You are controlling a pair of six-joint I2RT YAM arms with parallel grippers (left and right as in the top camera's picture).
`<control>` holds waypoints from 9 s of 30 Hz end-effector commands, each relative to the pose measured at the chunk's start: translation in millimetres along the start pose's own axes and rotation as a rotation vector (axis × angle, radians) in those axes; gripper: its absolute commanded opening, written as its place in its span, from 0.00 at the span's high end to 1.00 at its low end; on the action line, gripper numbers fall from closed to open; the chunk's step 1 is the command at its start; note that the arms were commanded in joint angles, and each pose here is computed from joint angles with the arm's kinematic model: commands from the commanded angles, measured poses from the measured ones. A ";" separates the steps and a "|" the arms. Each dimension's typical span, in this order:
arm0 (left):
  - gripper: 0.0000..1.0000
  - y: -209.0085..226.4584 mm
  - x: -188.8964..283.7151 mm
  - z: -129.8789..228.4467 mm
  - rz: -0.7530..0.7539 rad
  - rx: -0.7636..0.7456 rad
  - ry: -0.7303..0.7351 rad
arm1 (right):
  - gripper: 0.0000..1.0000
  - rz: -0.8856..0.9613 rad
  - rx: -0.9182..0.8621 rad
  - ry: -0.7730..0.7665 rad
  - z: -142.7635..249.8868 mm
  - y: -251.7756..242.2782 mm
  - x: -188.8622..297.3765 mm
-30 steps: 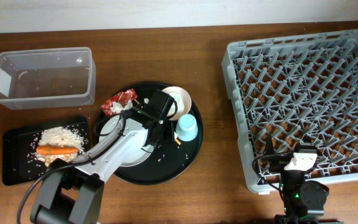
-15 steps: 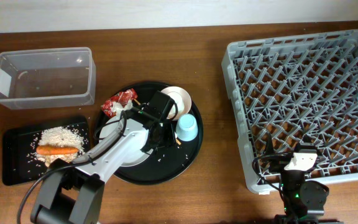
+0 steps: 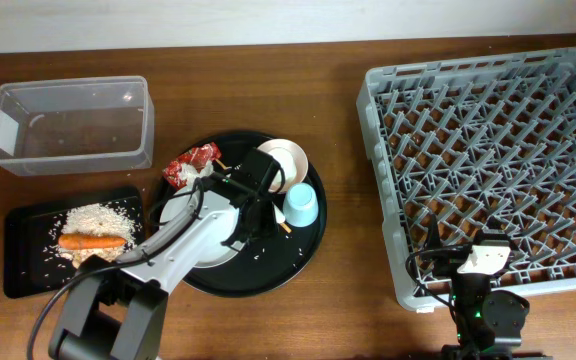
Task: Sort waste into correct bins and load items into the dishwasher rack
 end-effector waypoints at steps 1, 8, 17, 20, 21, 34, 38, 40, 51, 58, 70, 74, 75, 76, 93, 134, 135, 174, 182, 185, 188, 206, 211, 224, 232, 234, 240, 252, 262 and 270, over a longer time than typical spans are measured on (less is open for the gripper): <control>0.36 0.6 38.0 -6.9 0.025 -0.028 -0.113 | 0.01 0.018 0.006 0.010 3.2 -2.0 -0.3; 0.30 29.0 83.8 -11.3 0.009 0.037 -0.237 | 0.01 0.017 0.006 0.010 3.2 -2.0 -0.3; 0.28 82.9 97.5 -26.9 -0.030 0.222 -0.250 | 0.01 0.018 0.006 0.010 3.2 -2.0 -0.3; 0.28 81.9 97.9 -29.0 -0.012 0.226 -0.256 | 0.01 0.017 0.006 0.010 3.2 -2.0 -0.3; 0.28 81.3 98.0 -29.4 -0.010 0.225 -0.258 | 0.01 0.018 0.006 0.010 3.2 -2.0 -0.3; 0.15 57.0 85.0 -28.9 0.114 0.183 -0.182 | 0.01 0.017 0.006 0.010 3.2 -2.0 -0.3; 0.08 71.3 84.7 -36.7 0.013 0.211 -0.239 | 0.01 0.018 0.006 0.010 3.2 -2.0 -0.3; 0.08 89.3 92.8 -44.6 -0.048 0.262 -0.275 | 0.01 0.017 0.006 0.010 3.3 -2.0 -0.3; 0.01 190.5 132.9 -59.6 -0.122 0.610 -0.346 | 0.01 0.017 0.006 0.010 3.2 -2.0 -0.3; 0.01 208.5 133.4 -58.9 -0.139 0.671 -0.344 | 0.01 0.018 0.006 0.010 3.2 -2.0 -0.3; 0.01 207.1 133.1 -59.0 -0.124 0.669 -0.340 | 0.01 -0.941 -0.344 -0.020 -24.8 78.9 41.9; 0.01 207.1 133.1 -59.0 -0.124 0.670 -0.340 | 0.01 -1.115 -0.577 0.163 -24.4 88.4 57.0; 0.01 207.0 133.1 -59.0 -0.124 0.669 -0.340 | 0.01 -1.110 -0.613 0.183 -24.6 88.2 56.6; 0.01 207.1 133.1 -59.0 -0.124 0.669 -0.340 | 0.01 -1.094 -0.643 0.191 -25.6 87.3 55.1; 0.01 207.0 133.1 -59.0 -0.124 0.669 -0.340 | 0.01 -1.014 -0.399 -0.200 -156.5 65.8 94.2; 0.01 207.1 133.1 -59.0 -0.124 0.669 -0.340 | 0.01 -0.586 0.197 0.946 -13.2 269.0 -100.9; 0.01 207.1 133.1 -59.0 -0.124 0.669 -0.340 | 0.01 -0.591 0.196 0.953 -9.4 271.0 -101.8; 0.01 207.0 133.1 -59.0 -0.124 0.669 -0.340 | 0.40 -0.018 -0.036 0.768 -158.1 39.1 -136.4; 0.01 207.1 133.1 -59.0 -0.124 0.669 -0.340 | 0.40 0.335 -0.342 0.802 -120.1 -128.2 -149.5; 0.01 207.1 133.1 -59.0 -0.124 0.669 -0.340 | 0.39 0.412 -0.405 0.863 -91.7 -163.1 -150.2; 0.01 207.1 133.1 -59.0 -0.124 0.669 -0.340 | 0.16 0.378 -0.469 0.927 -64.1 -171.4 -158.7; 0.01 207.1 133.1 -59.0 -0.124 0.669 -0.340 | 0.01 0.295 -0.485 0.826 -126.8 -154.1 -133.0; 0.01 207.1 133.1 -59.0 -0.124 0.669 -0.340 | 0.07 0.280 -0.486 0.857 -113.8 -152.2 -145.0; 0.01 207.1 133.1 -59.0 -0.124 0.669 -0.340 | 0.12 0.240 -0.325 0.959 -66.7 -100.8 -208.9; 0.01 207.1 133.1 -59.0 -0.124 0.669 -0.340 | 0.22 0.391 -0.255 1.044 -25.6 -111.3 -224.1; 0.01 207.1 133.1 -59.0 -0.124 0.670 -0.340 | 0.24 0.413 -0.241 1.061 -16.8 -113.3 -226.6; 0.01 207.1 133.1 -59.0 -0.124 0.669 -0.340 | 0.69 0.426 -0.234 1.045 -20.8 -116.0 -230.3; 0.01 207.0 133.1 -59.0 -0.124 0.669 -0.340 | 0.96 0.144 -0.348 0.931 -115.9 -94.4 -212.8; 0.01 207.1 133.1 -59.0 -0.124 0.670 -0.340 | 0.96 -0.385 -0.517 0.891 -92.8 -77.4 -229.2; 0.01 207.1 133.1 -59.0 -0.124 0.669 -0.340 | 0.96 -0.570 -0.783 0.797 -48.6 -132.5 -229.8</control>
Point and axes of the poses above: each gripper's point midway between its finger pads, its own x axis back along the fingers, its own y axis along the line the jaws close on, z = x × y, the point moved 7 cm from there along x, back along the fingers, and after that the axes turned 4 degrees about x, right-handed, at the moved point
